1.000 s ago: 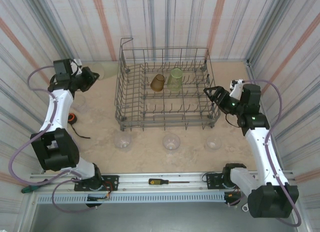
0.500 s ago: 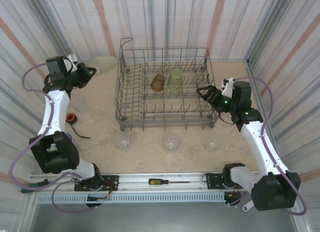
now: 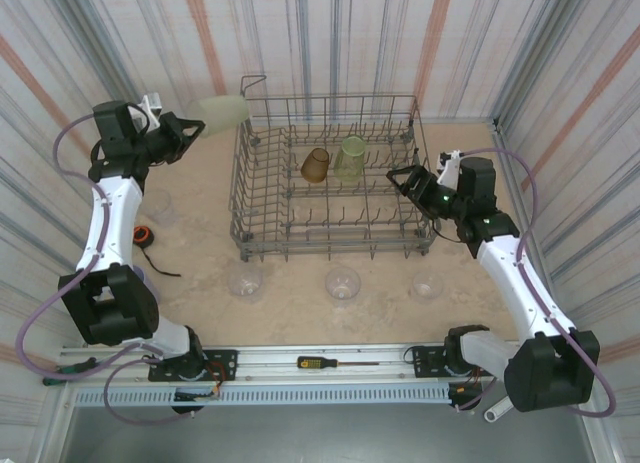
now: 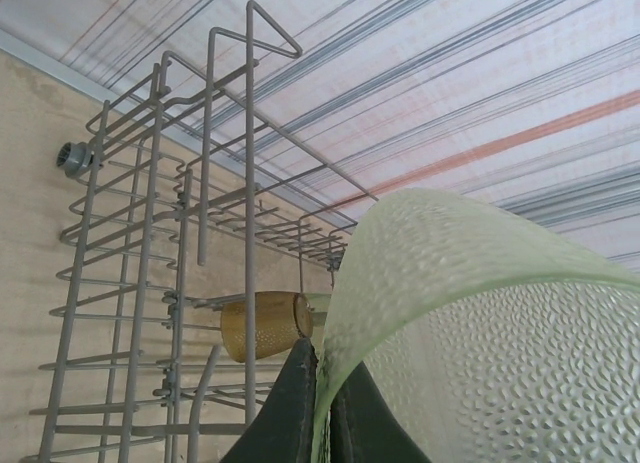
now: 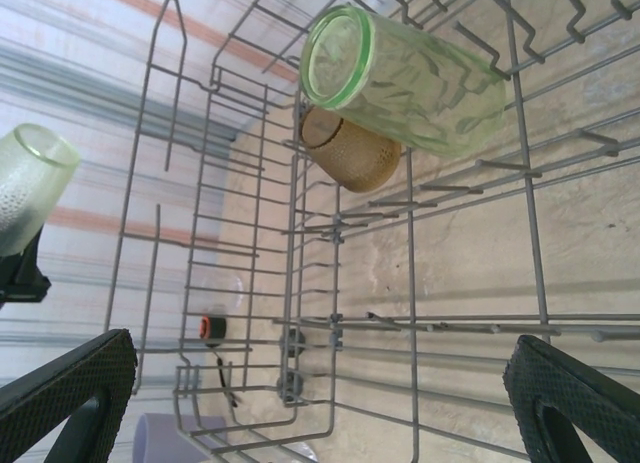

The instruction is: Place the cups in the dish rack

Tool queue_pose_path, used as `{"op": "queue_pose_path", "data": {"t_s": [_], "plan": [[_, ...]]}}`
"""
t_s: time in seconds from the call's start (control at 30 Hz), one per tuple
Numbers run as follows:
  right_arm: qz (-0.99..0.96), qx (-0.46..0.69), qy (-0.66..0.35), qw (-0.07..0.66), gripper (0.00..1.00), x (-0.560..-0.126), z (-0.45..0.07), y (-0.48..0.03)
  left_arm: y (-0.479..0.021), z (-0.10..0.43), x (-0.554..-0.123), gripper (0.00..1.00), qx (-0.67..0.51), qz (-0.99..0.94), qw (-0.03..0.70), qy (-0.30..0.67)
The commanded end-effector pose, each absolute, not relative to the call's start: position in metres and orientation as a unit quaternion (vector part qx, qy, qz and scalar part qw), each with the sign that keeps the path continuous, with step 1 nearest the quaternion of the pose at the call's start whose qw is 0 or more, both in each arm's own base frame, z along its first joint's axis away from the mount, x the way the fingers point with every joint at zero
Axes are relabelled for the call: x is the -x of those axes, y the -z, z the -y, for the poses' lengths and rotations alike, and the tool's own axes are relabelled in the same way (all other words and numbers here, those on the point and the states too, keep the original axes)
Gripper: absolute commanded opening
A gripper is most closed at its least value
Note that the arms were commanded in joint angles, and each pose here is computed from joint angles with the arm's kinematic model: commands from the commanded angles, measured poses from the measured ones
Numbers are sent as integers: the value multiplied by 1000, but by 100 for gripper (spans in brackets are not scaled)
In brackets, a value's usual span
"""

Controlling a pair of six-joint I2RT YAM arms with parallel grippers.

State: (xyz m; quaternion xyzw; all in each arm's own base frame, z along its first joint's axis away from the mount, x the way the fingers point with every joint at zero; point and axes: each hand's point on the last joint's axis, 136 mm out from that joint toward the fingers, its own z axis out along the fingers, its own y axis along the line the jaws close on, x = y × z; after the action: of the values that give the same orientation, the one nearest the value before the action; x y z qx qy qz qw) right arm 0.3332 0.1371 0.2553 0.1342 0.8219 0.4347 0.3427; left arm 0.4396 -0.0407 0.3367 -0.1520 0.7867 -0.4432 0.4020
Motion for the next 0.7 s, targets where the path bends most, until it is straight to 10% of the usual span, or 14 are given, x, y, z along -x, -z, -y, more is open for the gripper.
{"op": "queue_pose_path", "data": {"t_s": [0.0,0.67], "plan": [[-811,-124,-449,353,99,-338,-144,-271,-368,56,-435,0,117,-768,420,468],[-769,-61,-520,367,99,-348,-178,-294,-348,173,-437,0,16,-752,357,554]]}}
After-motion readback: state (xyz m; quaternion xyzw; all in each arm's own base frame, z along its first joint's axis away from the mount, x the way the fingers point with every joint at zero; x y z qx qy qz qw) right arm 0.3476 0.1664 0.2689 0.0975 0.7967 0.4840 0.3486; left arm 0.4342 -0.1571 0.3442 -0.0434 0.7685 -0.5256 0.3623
